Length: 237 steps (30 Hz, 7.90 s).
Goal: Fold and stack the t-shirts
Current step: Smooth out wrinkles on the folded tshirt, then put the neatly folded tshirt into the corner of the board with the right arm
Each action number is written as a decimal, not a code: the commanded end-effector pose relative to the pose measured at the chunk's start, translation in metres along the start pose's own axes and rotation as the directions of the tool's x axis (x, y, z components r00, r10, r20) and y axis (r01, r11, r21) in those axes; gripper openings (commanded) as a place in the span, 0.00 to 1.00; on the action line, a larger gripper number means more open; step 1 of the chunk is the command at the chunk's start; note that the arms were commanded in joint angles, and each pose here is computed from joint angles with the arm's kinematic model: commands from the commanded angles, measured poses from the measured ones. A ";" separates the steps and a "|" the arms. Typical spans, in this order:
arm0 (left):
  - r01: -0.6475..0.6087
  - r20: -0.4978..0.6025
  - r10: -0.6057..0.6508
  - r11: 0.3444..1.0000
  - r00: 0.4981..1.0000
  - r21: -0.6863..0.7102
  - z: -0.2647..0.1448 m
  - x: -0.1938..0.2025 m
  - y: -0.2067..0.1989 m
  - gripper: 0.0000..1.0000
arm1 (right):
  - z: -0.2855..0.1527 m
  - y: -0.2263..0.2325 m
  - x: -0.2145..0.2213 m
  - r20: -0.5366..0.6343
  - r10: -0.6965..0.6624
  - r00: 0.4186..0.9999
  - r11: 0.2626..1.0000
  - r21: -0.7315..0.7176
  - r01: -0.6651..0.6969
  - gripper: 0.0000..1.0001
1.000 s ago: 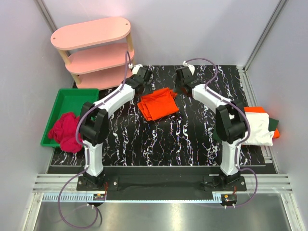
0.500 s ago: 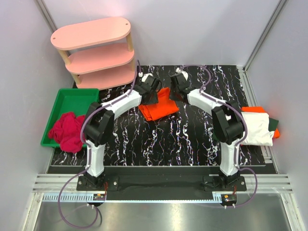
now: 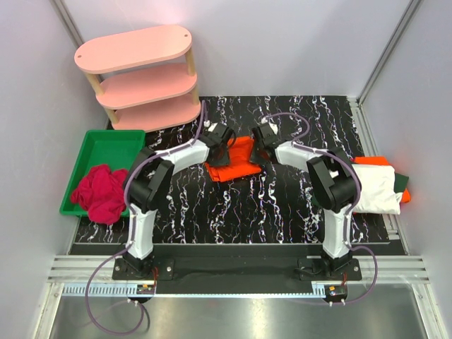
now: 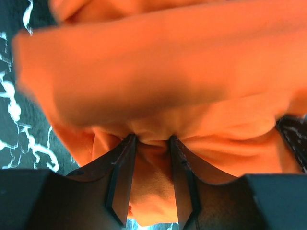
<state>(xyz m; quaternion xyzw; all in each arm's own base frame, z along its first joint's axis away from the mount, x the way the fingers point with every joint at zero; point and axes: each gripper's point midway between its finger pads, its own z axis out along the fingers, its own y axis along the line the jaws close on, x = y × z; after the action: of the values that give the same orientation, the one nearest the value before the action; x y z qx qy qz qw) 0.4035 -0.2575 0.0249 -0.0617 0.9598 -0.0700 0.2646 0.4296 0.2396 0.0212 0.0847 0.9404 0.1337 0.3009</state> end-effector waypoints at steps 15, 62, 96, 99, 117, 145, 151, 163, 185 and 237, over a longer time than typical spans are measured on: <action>-0.059 -0.125 0.055 0.998 0.991 -0.032 -0.067 0.109 0.033 0.37 | -0.087 -0.023 0.125 -0.182 0.002 0.983 0.999 0.039 0.005 0.00; -0.043 0.099 0.041 0.999 0.994 0.013 -0.125 0.064 0.019 0.56 | -0.011 0.015 -0.002 0.019 -0.129 0.991 0.987 0.096 0.127 0.16; -0.040 0.093 0.036 0.998 0.995 0.039 -0.129 0.080 0.010 0.56 | -0.146 -0.023 0.073 0.055 -0.041 0.998 0.997 -0.055 0.045 0.69; -0.033 0.099 0.029 0.999 0.995 0.039 -0.131 0.081 0.009 0.56 | -0.145 -0.019 0.072 0.054 -0.044 0.998 0.996 -0.069 0.048 0.70; -0.031 0.100 0.029 0.999 0.995 0.014 -0.142 0.095 0.020 0.56 | -0.096 -0.014 0.108 -0.074 -0.107 0.992 0.992 -0.068 0.102 0.74; -0.014 0.158 0.008 0.999 0.987 0.035 -0.160 0.084 0.020 0.56 | -0.088 -0.114 0.202 -0.426 -0.014 0.905 0.914 0.361 0.184 0.49; -0.025 0.163 0.018 0.999 0.986 0.037 -0.161 0.082 0.019 0.56 | -0.092 -0.123 0.217 -0.456 0.038 0.889 0.903 0.397 0.165 0.37; -0.052 0.161 0.043 0.997 0.986 0.053 -0.166 0.083 0.021 0.55 | -0.096 -0.120 0.224 -0.443 0.082 0.893 0.916 0.386 0.107 0.00; -0.035 0.173 0.016 0.994 0.985 0.103 -0.184 0.096 0.040 0.55 | -0.198 -0.046 -0.003 0.196 -0.247 0.949 0.925 0.338 0.171 0.00; -0.174 0.119 0.160 0.979 0.980 0.110 -0.172 0.109 0.034 0.56 | -0.303 -0.249 -0.087 0.388 -0.063 0.919 0.642 0.721 -0.261 0.00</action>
<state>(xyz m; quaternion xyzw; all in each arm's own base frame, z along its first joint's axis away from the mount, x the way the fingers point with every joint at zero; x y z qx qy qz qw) 0.2167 -0.2168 0.1001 0.0243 0.9475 -0.0786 0.3090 0.3066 -0.0569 0.2174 0.2518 0.8504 -0.2474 0.3901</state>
